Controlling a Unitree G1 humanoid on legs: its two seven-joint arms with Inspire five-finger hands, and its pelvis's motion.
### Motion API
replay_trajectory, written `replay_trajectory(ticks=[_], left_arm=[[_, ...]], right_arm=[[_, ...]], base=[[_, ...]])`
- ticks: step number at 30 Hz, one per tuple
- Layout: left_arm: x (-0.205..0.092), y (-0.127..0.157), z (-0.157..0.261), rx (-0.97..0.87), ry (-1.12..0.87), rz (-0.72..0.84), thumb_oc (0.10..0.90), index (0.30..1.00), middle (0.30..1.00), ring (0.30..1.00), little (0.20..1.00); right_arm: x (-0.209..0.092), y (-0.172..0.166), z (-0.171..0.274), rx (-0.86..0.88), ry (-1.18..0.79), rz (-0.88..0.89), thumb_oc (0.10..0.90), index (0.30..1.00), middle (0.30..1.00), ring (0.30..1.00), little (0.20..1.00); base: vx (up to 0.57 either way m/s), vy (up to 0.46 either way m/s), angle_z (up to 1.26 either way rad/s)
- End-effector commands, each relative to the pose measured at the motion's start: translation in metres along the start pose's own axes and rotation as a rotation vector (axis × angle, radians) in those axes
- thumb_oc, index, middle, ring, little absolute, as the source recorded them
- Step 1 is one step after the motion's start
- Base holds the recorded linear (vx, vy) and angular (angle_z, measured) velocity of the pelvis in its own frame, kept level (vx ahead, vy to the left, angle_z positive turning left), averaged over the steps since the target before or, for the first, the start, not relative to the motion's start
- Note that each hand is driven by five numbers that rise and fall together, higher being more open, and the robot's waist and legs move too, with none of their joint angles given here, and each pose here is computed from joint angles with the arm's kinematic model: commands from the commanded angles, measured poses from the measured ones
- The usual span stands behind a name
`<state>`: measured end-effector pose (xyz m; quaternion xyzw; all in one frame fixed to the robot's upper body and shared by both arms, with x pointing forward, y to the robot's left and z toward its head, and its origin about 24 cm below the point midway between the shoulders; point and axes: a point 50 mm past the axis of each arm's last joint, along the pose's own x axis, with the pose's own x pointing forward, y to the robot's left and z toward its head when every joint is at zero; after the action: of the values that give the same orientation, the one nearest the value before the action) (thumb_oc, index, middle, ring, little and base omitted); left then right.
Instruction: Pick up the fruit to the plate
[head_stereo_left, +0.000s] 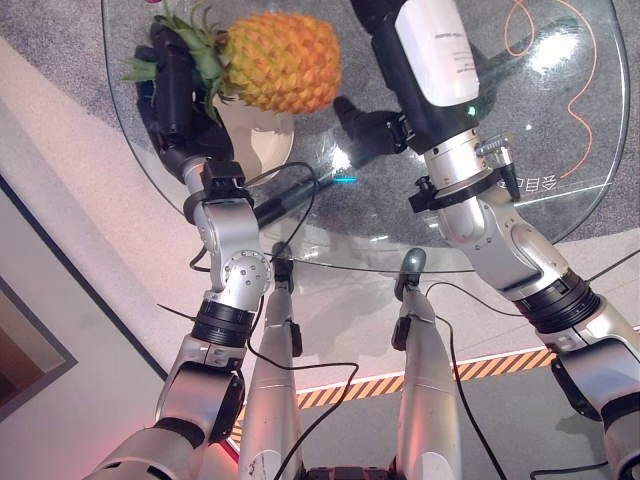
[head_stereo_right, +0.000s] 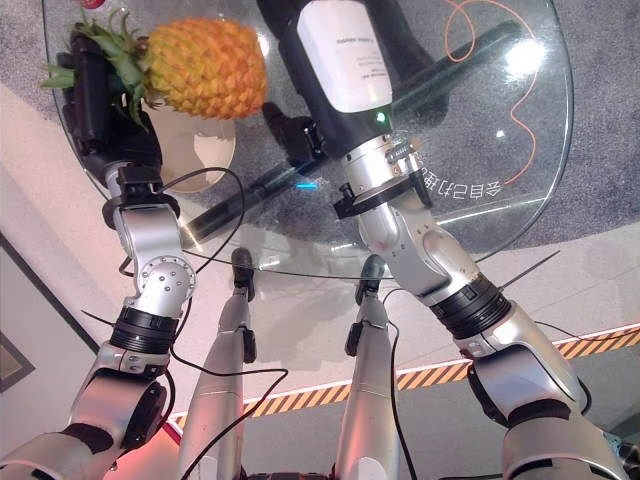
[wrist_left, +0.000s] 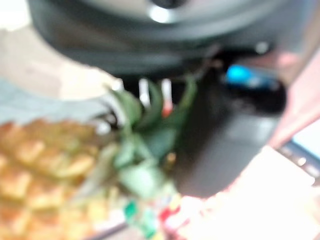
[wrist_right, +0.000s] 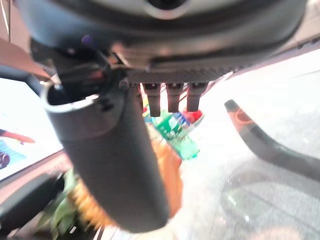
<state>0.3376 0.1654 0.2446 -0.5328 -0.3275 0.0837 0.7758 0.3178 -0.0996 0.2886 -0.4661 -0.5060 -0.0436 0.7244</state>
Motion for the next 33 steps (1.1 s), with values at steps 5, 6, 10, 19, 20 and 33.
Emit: replay_trajectory(ticks=[5,6,10,19,20,33], left_arm=[[0.002,-0.060,0.040,-0.124,-0.270,-0.243,0.100,0.300,0.300,0.300,0.200],[0.001,-0.060,0.041,-0.125,-0.274,-0.241,0.100,0.300,0.300,0.300,0.200],[0.001,-0.060,0.043,-0.122,-0.301,-0.233,0.100,0.300,0.300,0.300,0.200],[-0.002,-0.062,0.047,0.022,-0.411,-0.240,0.100,0.300,0.300,0.300,0.200],[-0.002,-0.062,0.047,0.041,-0.425,-0.239,0.100,0.300,0.300,0.300,0.200],[0.011,-0.040,0.061,0.282,-0.600,-0.177,0.100,0.300,0.300,0.300,0.200]], right_arm=[[0.027,-0.038,0.029,0.029,-0.151,-0.246,0.800,0.900,0.900,0.900,0.900],[0.027,-0.038,0.029,0.028,-0.151,-0.247,0.800,0.900,0.900,0.900,0.900],[0.026,-0.038,0.027,0.030,-0.135,-0.251,0.800,0.900,0.900,0.900,0.900],[0.011,-0.033,-0.004,0.180,0.095,-0.369,0.800,0.900,0.900,0.900,0.900],[0.007,-0.033,-0.009,0.200,0.130,-0.396,0.800,0.900,0.900,0.900,0.900],[-0.055,-0.035,-0.082,0.372,0.617,-0.789,0.800,0.900,0.900,0.900,0.900]], base=[[0.00,0.000,0.00],[0.00,0.000,0.00],[0.00,0.000,0.00],[0.00,0.000,0.00],[-0.03,0.032,0.00],[0.00,0.023,-0.01]])
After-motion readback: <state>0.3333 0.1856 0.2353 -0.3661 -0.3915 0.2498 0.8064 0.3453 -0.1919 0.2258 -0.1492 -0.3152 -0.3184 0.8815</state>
